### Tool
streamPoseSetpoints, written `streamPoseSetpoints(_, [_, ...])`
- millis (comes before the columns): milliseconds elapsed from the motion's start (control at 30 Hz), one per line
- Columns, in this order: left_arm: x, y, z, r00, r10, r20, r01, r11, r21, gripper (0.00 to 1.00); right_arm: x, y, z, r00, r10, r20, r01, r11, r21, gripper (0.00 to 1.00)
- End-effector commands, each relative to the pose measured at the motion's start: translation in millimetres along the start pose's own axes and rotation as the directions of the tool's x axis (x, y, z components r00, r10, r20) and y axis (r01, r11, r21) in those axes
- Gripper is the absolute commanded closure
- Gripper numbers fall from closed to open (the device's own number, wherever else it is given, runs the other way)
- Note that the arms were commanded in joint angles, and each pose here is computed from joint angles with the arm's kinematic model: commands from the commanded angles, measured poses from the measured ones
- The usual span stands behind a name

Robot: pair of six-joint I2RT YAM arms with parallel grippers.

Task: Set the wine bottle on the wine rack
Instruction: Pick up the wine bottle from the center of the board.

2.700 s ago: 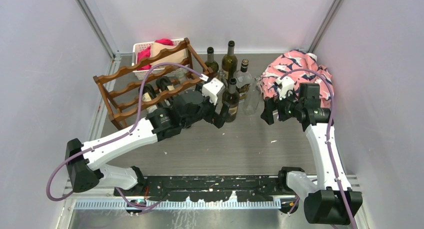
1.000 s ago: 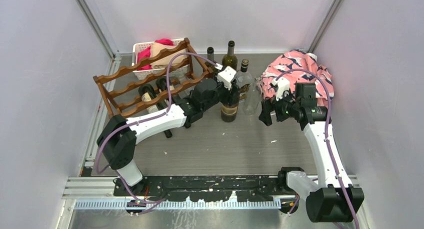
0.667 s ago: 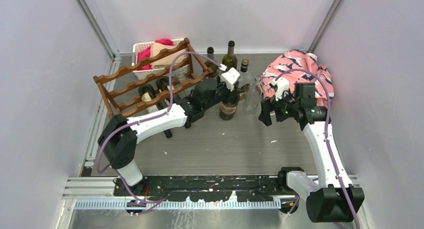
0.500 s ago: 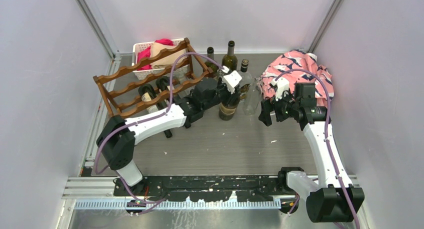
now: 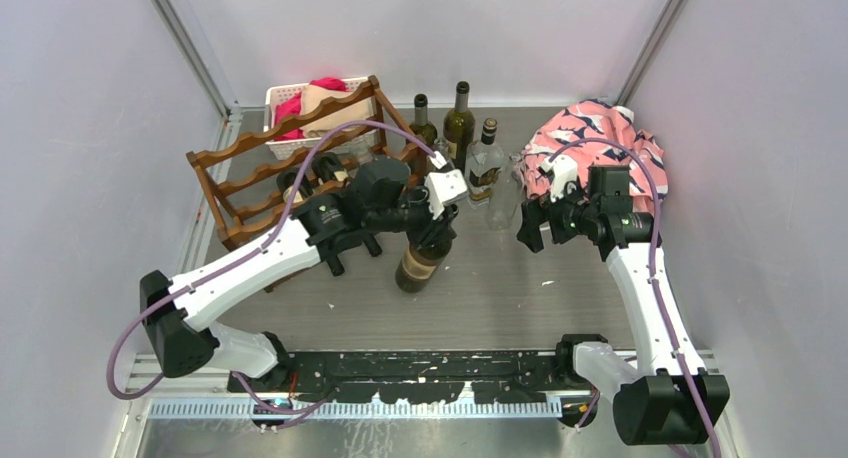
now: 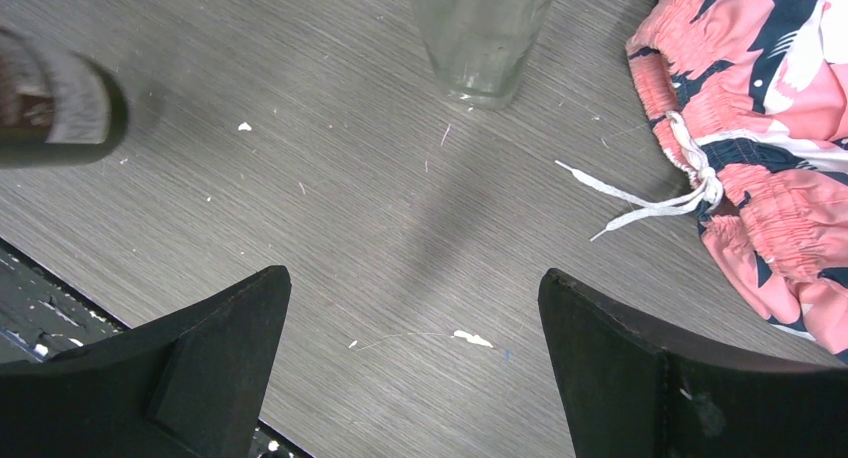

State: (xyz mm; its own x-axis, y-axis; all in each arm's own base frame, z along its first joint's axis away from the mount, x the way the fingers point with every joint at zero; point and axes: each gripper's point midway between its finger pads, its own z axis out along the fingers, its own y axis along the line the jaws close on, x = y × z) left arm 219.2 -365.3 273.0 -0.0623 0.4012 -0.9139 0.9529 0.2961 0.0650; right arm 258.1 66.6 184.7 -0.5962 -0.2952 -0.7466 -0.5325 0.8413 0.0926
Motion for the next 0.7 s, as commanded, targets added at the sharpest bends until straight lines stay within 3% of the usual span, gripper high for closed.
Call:
streamPoseSetpoints(0, [-26,-32,-45,0.999,-0.004,-0.039,0.007,0.997,0.072,1.0,-11,5,1,0.998,-0.05,0.027,0.051,0.999,-0.008,0.0])
streamPoseSetpoints(133, [-1,-48,-62,0.972,0.041,-0.233,-0.028,0.998,0.058,1.0,-10,5,3,0.998,-0.054,0.02,0.054,0.998,-0.009,0.0])
streamPoseSetpoints(300, [35,-57,-81,0.876,0.153,-0.457,-0.122,0.988,0.098,1.0,-8,6,5,0.998,-0.056,0.01,0.056,0.998,-0.013,0.0])
streamPoseSetpoints(433, [55,-50,-90,0.796,0.265,-0.544,-0.237,0.964,0.123,1.0,-8,6,7,0.998,-0.059,0.005,0.059,0.998,-0.014,0.0])
streamPoseSetpoints(667, [89,-42,-103,0.68,0.381,-0.626,-0.322,0.923,0.212,1.0,-7,7,8,0.998,-0.065,-0.002,0.065,0.998,-0.016,0.0])
